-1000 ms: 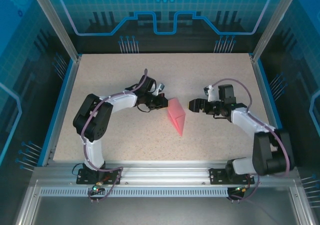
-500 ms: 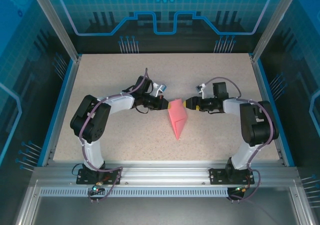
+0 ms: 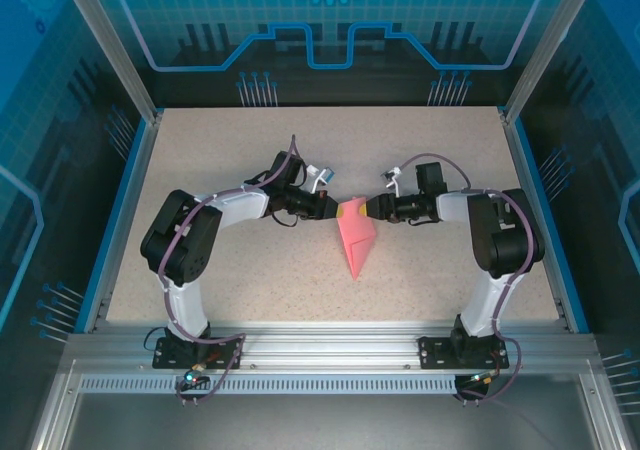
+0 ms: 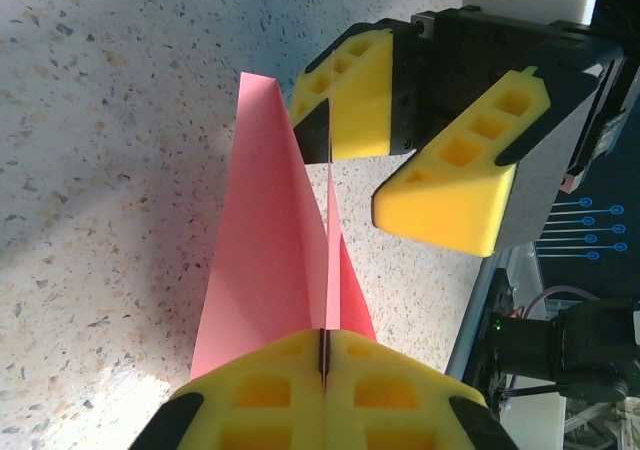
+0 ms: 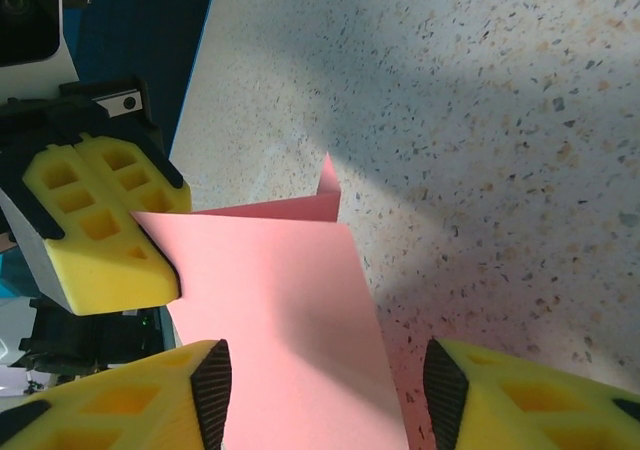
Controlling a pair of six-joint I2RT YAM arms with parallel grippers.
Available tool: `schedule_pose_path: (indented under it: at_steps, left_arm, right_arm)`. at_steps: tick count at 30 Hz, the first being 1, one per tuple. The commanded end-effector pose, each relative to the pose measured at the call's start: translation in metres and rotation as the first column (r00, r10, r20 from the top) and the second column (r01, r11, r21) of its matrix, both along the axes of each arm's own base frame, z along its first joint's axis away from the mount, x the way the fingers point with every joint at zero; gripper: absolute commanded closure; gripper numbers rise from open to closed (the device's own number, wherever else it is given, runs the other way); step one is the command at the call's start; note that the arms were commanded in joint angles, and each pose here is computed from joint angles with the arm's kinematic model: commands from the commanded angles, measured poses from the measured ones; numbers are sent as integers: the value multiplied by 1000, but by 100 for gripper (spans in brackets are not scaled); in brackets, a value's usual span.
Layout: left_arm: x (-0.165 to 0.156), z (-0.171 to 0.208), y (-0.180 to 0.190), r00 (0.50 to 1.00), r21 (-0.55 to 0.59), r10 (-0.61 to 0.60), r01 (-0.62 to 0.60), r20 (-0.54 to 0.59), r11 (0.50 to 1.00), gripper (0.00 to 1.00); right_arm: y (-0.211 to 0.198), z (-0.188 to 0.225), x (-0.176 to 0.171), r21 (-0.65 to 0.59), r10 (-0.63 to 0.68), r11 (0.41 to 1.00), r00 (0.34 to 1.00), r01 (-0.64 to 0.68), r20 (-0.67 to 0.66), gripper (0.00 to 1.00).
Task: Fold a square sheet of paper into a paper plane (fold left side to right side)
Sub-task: Fold the wing for the fifth time at the center of the table.
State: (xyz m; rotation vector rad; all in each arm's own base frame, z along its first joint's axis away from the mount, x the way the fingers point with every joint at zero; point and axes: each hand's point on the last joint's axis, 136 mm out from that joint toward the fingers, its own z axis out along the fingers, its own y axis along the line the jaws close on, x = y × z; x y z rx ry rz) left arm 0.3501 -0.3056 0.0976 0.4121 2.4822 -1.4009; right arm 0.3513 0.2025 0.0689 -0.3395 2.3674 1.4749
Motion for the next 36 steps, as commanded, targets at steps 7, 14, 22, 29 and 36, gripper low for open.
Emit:
schedule_pose_path:
  at_steps: [7,14,22,29,36]
  left_arm:
    - [-3,-8,0,999,8,-35,35,13,999,100]
    - [-3,-13,1,999,20,-37,37,8,999,100]
    - [6,6,14,995,105,24,-34,93,994,36]
    - [6,40,40,963,253,83,-150,257,956,21]
    - [-54,35,22,936,513,-139,-51,324,857,23]
  right_arm:
    - [-3,19,-5,-6,30,1000,999,-30,29,66]
    - [-10,17,-8,-36,13,999,1000,-13,20,79]
    - [-12,15,-13,-77,-45,996,996,40,-72,100]
    - [-4,4,-19,-158,-160,980,956,124,-244,100]
    - [7,-6,-8,-249,-303,942,886,223,-352,100]
